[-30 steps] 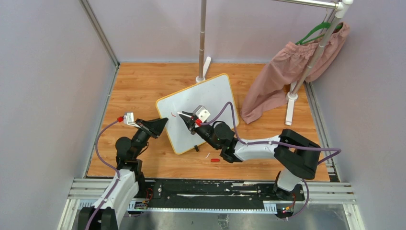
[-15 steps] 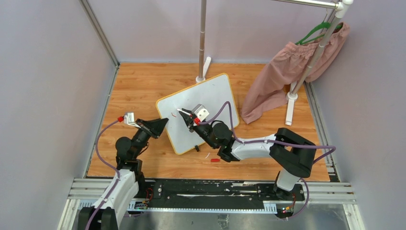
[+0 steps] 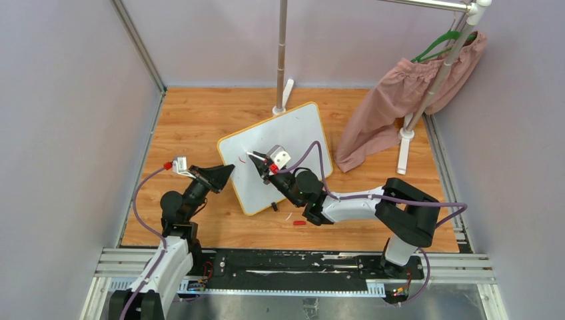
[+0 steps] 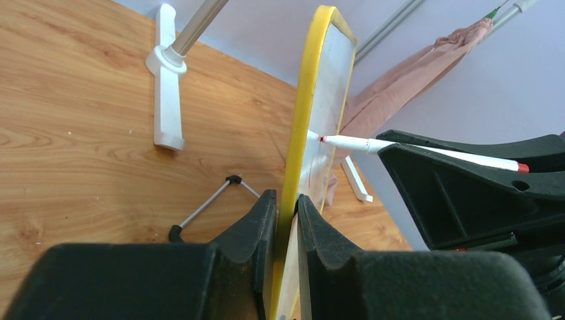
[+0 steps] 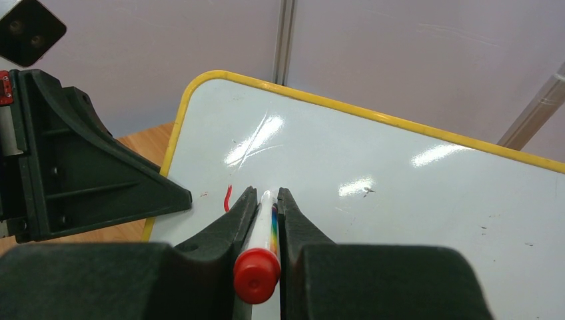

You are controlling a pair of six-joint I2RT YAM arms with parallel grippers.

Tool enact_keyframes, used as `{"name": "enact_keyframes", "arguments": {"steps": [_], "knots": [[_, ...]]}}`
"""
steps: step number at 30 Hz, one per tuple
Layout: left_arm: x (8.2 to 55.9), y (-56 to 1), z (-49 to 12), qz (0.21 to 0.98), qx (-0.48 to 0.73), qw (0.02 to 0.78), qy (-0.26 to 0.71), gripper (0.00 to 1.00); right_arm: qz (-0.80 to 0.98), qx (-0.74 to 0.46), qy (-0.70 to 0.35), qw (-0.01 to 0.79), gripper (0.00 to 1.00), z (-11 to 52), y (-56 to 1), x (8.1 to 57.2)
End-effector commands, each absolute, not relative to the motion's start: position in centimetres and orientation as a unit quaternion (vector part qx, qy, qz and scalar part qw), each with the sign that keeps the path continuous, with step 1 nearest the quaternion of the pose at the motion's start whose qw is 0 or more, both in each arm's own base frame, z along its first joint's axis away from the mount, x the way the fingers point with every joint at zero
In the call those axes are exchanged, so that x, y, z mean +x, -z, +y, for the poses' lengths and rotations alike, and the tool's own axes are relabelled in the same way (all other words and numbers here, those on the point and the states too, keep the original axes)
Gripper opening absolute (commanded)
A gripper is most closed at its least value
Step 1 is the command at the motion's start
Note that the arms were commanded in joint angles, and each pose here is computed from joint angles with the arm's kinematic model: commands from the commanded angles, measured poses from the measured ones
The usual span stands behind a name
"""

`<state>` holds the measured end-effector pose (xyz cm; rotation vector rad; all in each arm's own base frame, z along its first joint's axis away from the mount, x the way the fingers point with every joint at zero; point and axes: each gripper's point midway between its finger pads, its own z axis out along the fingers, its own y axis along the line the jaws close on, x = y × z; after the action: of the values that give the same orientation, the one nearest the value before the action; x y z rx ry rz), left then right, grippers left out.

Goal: Write a sentence on the whiteboard

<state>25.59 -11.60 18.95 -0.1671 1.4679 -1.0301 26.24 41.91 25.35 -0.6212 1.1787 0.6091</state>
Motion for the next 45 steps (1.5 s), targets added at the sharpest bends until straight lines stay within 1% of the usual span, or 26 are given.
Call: {"name": "enact_keyframes", "arguments": {"steps": [1,27,41,45], "knots": [[24.0,-12.2,-11.2,0.683,-0.107,0.581,0.43,0.0,0.542,-0.274,-0.28,0.744,0.0,41.7,-25.3,26.6],[23.9,-12.4,-11.3,0.681,-0.106,0.581,0.433,0.0,0.545,-0.306,-0.298,0.721,0.0,42.2,-23.4,23.6],[23.9,-12.4,-11.3,0.68,-0.106,0.582,0.433,0.0,0.564,-0.314,-0.299,0.703,0.0,41.5,-21.0,22.4],[23.9,-12.5,-11.3,0.68,-0.104,0.582,0.434,0.0,0.555,-0.302,-0.305,0.712,0.0,41.4,-22.2,22.3]]}}
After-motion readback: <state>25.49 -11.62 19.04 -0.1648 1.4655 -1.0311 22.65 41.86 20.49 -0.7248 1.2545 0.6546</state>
